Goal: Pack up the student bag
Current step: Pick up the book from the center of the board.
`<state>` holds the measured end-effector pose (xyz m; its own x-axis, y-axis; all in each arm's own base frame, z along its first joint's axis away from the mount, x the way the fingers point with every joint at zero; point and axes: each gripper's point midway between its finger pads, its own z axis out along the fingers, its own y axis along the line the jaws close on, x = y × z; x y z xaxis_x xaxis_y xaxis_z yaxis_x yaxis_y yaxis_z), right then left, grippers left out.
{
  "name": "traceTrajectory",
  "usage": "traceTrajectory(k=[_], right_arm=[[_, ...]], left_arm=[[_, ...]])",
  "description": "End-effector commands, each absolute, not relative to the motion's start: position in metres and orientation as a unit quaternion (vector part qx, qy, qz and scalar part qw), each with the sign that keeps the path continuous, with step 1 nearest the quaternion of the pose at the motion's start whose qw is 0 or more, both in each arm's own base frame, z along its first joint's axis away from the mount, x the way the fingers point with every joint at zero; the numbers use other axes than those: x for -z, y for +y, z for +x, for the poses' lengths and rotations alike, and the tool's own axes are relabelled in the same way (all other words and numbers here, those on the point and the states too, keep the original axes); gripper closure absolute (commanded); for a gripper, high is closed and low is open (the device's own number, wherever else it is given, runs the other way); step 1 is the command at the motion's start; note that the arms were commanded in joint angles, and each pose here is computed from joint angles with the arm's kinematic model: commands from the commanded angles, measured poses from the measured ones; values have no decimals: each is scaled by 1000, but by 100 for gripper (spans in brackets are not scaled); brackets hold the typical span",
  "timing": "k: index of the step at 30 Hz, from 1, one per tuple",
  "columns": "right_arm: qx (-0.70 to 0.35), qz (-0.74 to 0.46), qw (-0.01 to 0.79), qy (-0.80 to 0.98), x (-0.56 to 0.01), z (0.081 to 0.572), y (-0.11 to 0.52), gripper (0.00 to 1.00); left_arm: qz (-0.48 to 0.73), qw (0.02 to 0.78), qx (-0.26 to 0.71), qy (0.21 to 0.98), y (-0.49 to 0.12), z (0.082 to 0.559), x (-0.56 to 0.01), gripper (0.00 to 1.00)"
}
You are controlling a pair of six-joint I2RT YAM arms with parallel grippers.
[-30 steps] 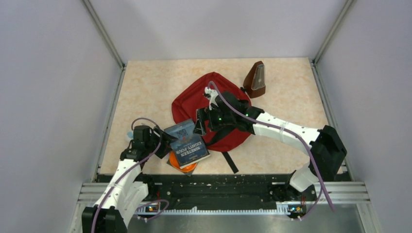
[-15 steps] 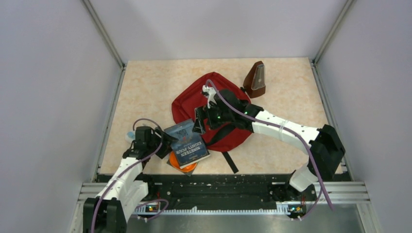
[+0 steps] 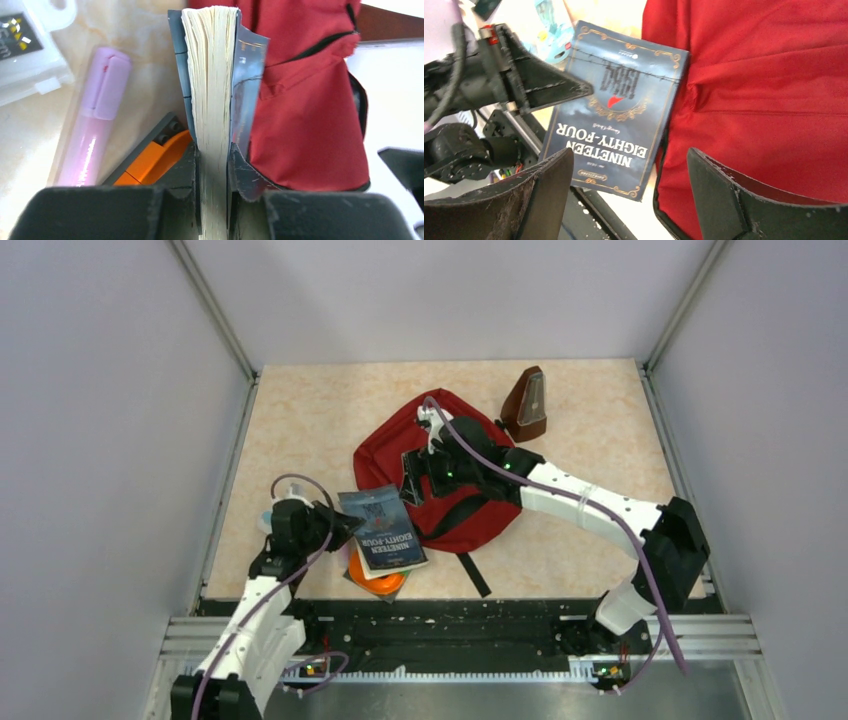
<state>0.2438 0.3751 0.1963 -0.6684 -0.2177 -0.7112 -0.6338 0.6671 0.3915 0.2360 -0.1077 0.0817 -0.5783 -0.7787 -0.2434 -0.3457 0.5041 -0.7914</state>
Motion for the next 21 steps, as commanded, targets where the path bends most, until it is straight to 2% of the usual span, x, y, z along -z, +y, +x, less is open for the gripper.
traceTrajectory(k=[1,4,9,16,21], right_arm=[[-304,-229,417,825,-256,271,364,19],[-330,-202,423,819,-272,283,357,17],[-445,-157,390,791,-297,296,348,14],[-535,-169,363,744,-323,295,345,12],[-590,-209,315,714,-327,282,363,12]], left_arm=[[-274,426,394,767,-105,257,-170,100],[-234,483,416,734,-106,259,-224,100],[-168,525,490,676,-124,260,-300,100],[-89,554,568,603,-142,263,-386,100],[-38,549,594,587,-153,256,-417,100]])
